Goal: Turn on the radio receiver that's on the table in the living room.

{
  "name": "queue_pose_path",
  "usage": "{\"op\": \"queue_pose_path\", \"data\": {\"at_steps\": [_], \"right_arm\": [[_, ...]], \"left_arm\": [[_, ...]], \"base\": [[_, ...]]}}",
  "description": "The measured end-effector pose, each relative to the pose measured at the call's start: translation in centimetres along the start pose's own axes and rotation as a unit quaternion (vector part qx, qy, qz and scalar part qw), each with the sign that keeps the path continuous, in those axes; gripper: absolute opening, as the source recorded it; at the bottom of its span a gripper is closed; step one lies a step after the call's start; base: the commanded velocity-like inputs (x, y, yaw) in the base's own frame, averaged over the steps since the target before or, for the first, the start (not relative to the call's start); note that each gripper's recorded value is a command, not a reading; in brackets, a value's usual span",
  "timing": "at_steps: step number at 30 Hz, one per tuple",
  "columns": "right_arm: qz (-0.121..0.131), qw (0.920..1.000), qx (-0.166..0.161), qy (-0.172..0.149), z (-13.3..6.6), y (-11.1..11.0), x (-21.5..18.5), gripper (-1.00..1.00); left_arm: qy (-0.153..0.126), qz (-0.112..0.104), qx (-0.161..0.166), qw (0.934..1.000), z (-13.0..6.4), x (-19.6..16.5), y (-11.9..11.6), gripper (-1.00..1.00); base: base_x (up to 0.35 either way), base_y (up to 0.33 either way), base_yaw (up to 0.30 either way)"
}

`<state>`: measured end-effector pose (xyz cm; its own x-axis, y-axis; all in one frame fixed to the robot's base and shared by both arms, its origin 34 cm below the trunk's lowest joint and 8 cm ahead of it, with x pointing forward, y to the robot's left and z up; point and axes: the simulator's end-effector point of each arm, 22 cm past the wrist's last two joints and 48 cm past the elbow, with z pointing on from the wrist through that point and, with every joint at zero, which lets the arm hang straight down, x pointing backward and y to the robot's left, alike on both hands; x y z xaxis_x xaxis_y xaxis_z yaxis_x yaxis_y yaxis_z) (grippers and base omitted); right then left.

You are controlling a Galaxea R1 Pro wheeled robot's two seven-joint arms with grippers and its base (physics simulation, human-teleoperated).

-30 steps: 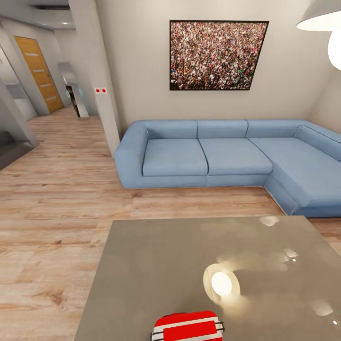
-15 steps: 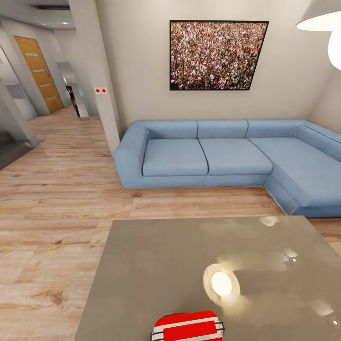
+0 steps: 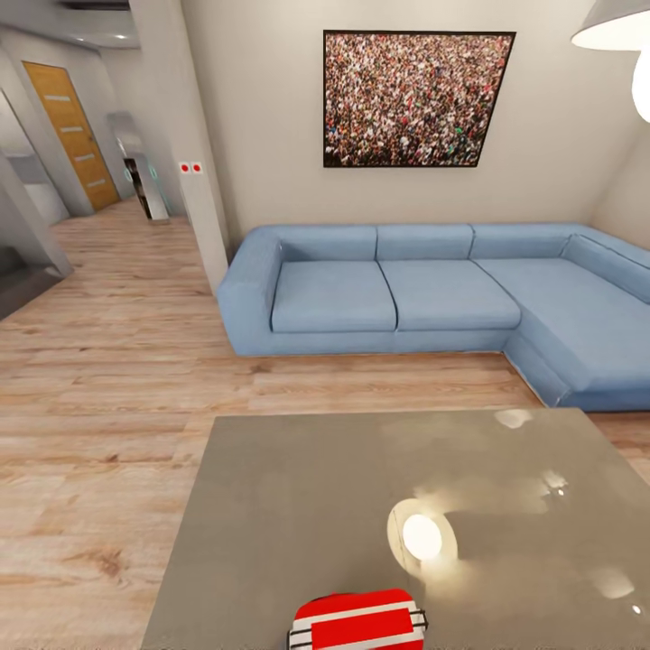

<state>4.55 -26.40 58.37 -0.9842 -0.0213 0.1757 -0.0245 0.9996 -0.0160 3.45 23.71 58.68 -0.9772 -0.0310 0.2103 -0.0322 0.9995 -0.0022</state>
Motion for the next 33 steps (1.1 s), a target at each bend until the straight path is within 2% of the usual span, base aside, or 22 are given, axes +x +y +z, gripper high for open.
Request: {"op": "queue_pose_path", "data": {"at_steps": [33], "right_arm": [[-0.002, 0.9996, 0.000, 0.026, -0.1, -0.2, 2.0, 1.00]], "left_arm": [[0.028, 0.001, 0.000, 0.9996, -0.1, 2.2, 0.0, 1.00]], "base": [[0.000, 0.000, 0.000]]}}
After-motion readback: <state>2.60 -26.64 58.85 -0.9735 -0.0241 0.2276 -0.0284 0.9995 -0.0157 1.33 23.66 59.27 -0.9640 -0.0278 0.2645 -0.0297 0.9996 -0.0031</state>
